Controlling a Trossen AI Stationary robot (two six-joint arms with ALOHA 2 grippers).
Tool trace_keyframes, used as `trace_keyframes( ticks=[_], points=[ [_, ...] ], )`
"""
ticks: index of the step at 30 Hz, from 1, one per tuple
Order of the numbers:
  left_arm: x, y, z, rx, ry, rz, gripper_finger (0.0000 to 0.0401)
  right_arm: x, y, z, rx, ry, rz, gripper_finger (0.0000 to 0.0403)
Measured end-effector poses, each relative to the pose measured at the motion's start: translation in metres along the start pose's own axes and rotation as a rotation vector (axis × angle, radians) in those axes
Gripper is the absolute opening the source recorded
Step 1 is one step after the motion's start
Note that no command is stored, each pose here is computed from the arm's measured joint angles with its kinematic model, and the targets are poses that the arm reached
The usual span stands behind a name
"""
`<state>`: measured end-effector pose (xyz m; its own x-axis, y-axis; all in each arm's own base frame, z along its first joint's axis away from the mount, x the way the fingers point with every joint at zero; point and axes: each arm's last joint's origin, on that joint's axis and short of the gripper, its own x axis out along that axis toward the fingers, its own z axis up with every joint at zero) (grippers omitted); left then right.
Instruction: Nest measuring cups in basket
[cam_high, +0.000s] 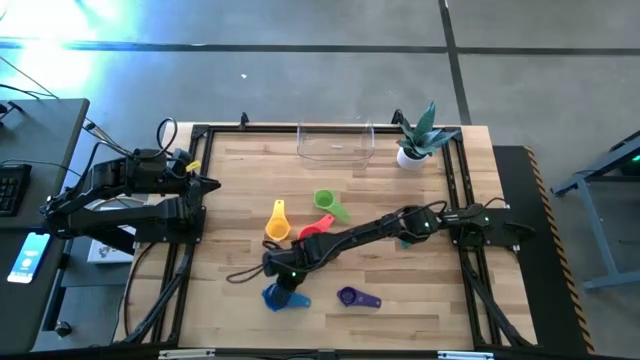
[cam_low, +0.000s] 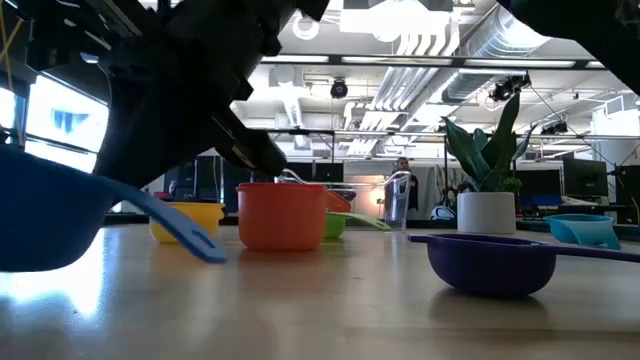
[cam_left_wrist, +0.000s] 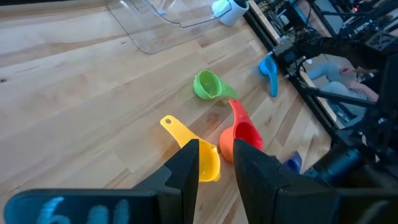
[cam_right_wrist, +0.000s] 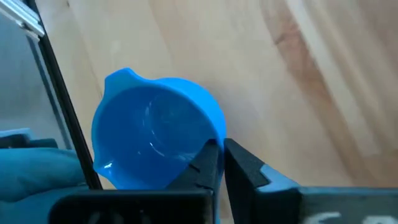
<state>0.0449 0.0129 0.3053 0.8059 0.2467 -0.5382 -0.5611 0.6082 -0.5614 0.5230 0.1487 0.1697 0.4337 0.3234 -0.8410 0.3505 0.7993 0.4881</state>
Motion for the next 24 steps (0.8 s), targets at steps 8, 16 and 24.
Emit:
trace_keyframes(
  ticks=[8,16,24],
  points=[
    [0.000,0.000,0.000,0.027,0.001,0.000,0.0090,-0.034,-0.008,0.019,-0.080,0.016,0.058,0.0003],
    [0.000,0.000,0.000,0.027,0.000,0.000,0.0090,-0.095,-0.021,0.032,-0.229,0.000,-0.024,0.0001],
    [0.000,0.000,0.000,-0.007,-0.002,0.002,0.0090,-0.136,-0.055,0.046,-0.453,0.070,-0.103,0.0001]
  ],
)
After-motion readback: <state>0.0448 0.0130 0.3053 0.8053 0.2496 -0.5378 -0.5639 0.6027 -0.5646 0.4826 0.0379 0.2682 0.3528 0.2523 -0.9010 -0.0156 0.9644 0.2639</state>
